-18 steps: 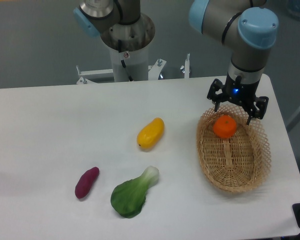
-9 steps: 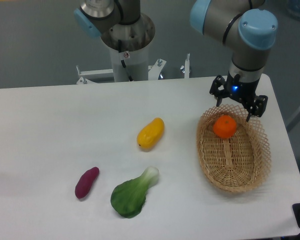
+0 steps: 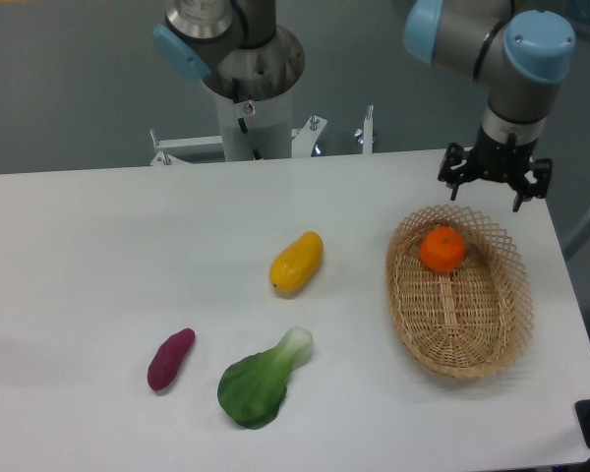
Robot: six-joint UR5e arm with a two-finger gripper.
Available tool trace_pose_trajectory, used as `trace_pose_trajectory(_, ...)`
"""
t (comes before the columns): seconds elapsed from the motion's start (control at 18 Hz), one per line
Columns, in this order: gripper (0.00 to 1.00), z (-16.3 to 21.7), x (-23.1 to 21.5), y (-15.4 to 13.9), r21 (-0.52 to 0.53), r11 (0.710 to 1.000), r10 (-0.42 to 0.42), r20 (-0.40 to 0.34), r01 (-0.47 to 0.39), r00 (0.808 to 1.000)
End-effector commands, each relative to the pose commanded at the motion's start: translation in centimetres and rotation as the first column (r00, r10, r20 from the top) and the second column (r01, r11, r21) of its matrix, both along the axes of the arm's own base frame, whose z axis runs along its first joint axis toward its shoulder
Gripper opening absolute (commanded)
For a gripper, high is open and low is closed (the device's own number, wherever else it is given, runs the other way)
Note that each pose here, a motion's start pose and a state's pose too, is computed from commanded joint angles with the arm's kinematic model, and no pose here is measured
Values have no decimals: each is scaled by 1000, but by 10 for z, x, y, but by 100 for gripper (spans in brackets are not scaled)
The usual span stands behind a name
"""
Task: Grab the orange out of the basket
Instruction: 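Raise the open gripper slightly above the orange in the basket, then lower the open gripper around the orange in the wicker basket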
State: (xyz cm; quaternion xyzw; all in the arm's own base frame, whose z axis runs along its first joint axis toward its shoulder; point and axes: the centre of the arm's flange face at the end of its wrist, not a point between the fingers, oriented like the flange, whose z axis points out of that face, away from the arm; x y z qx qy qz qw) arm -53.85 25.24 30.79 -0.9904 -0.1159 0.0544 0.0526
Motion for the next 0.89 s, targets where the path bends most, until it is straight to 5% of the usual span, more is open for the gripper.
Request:
trace_pose_trajectory(0.22, 100, -31, 4, 13, 114, 990, 71, 79, -79, 994)
trace_pose_trajectory(0.89, 100, -71, 15, 24, 103, 990, 81, 122, -94, 989)
